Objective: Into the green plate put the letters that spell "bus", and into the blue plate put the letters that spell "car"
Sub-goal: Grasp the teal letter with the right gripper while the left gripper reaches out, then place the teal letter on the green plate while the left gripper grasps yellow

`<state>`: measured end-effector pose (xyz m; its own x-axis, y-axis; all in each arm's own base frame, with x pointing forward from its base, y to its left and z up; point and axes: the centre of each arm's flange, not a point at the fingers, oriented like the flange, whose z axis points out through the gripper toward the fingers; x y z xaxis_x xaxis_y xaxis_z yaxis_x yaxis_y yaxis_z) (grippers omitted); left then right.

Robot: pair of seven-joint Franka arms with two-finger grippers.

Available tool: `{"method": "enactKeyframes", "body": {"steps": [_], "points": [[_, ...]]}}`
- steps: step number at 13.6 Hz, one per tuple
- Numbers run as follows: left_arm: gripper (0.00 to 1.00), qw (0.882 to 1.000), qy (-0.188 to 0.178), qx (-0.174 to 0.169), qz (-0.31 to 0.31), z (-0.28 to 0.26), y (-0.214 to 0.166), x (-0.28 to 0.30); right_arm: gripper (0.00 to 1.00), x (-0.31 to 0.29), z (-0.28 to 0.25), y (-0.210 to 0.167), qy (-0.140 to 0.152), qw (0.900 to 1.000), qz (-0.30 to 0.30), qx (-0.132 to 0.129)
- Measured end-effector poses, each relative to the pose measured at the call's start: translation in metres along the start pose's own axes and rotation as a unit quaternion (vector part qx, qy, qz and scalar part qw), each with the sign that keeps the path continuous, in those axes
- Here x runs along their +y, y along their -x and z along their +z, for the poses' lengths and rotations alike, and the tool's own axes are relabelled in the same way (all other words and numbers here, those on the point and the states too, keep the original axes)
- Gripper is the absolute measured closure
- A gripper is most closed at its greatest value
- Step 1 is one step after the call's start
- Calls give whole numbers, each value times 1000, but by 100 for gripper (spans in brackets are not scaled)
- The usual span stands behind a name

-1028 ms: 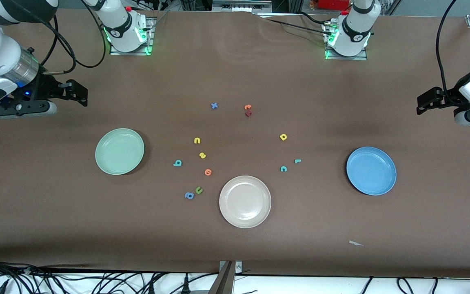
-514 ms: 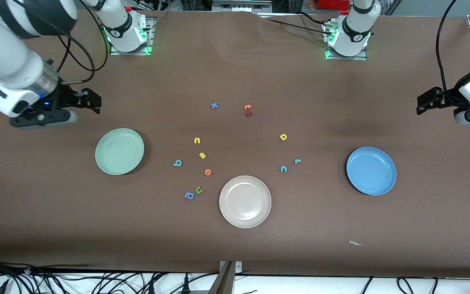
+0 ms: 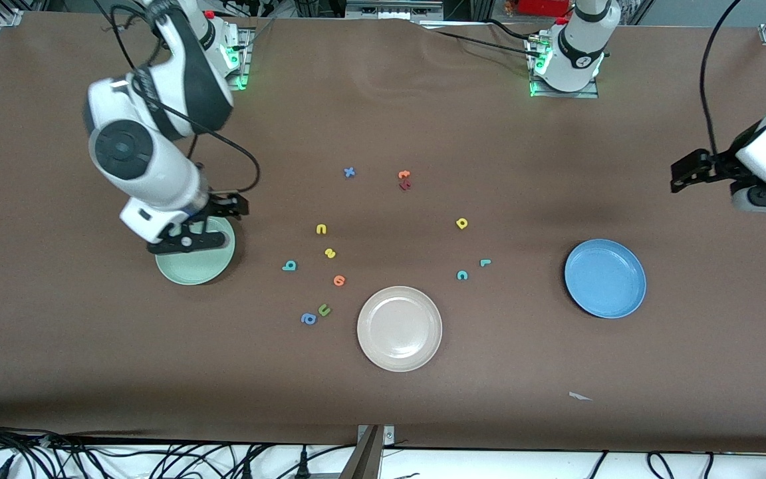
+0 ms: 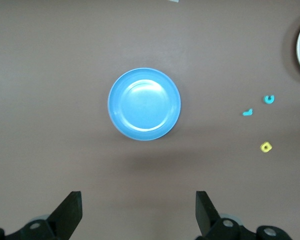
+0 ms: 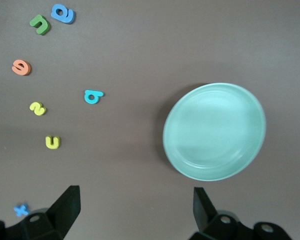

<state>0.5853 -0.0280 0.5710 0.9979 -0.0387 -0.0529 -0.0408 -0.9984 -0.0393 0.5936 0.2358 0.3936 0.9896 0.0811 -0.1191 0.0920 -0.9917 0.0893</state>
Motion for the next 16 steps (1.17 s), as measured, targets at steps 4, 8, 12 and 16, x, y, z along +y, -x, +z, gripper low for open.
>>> {"method": "enactKeyframes", "body": {"steps": [4, 8, 12, 16], "points": [[0, 1000, 9, -8, -21, 64, -32, 89, 0, -42, 69, -20, -5, 996, 92, 15], [0, 998, 33, -11, -43, 147, -60, 155, 2, -50, 119, -40, -23, 986, 159, 40], [0, 996, 60, 8, -72, 212, -50, 201, 8, -66, 169, -54, -50, 973, 212, 72], [0, 993, 72, 18, -92, 262, -16, 243, 37, -78, 195, -49, -43, 973, 219, 59]]}}
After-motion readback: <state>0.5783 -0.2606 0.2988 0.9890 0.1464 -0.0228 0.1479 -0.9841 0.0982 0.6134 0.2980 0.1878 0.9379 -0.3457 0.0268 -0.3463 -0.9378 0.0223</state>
